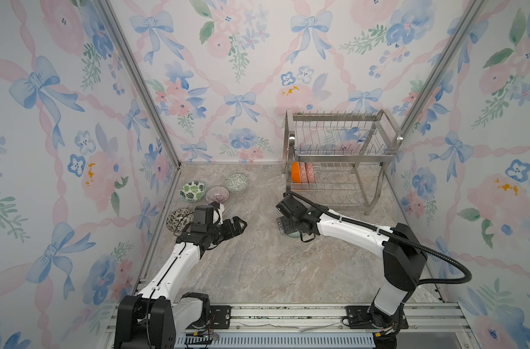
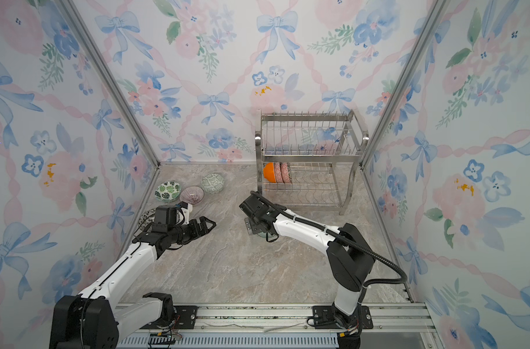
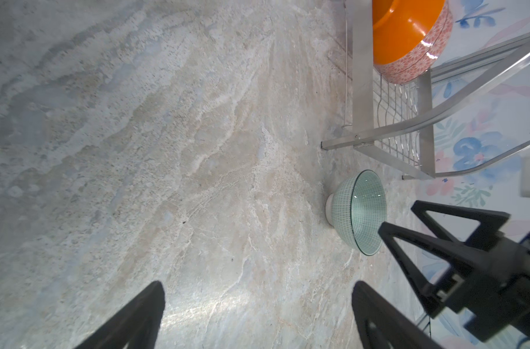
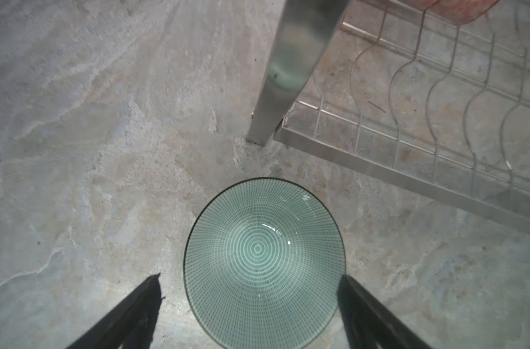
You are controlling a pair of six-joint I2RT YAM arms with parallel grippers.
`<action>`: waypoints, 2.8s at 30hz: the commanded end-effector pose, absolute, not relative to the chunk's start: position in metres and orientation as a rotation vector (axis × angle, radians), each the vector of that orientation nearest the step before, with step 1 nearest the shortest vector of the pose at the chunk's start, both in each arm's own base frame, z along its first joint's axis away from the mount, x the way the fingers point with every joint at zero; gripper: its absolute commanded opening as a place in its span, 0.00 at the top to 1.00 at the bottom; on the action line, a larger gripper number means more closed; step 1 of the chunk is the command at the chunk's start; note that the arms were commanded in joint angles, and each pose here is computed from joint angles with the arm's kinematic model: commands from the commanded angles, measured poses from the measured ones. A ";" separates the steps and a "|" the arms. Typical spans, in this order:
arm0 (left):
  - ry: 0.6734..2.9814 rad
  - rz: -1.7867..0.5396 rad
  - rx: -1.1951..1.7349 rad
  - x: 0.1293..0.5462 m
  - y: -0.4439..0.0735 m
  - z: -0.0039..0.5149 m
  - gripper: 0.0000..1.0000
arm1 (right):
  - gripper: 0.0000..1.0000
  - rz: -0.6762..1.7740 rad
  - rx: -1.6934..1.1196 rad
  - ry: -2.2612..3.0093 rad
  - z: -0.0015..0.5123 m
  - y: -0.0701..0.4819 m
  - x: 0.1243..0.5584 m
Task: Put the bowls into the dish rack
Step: 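Release the mint-spiral bowl with the left gripper while the right gripper approaches it, then grasp the mint-spiral bowl's rim with the right gripper, then lift the mint-spiral bowl with the right gripper and carry it into the rack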
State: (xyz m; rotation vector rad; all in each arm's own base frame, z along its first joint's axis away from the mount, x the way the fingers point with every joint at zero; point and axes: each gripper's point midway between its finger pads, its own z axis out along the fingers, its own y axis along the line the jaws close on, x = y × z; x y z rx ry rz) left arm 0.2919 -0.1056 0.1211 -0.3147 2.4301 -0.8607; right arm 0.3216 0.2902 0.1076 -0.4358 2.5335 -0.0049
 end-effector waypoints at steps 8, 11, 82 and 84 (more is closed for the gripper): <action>2.410 -1.031 -0.358 0.283 -0.113 0.116 0.02 | 0.18 0.106 -0.438 2.613 0.076 0.328 0.319; 2.417 -1.038 -0.363 0.281 -0.113 0.113 0.02 | 0.21 0.106 -0.446 2.627 0.068 0.332 0.319; 2.407 -1.176 -0.358 0.280 -0.121 0.110 0.02 | 1.00 0.201 -0.407 2.610 0.075 0.329 0.323; 2.408 -1.173 -0.356 0.279 -0.122 0.109 0.02 | 1.00 0.210 -0.404 2.605 0.078 0.329 0.323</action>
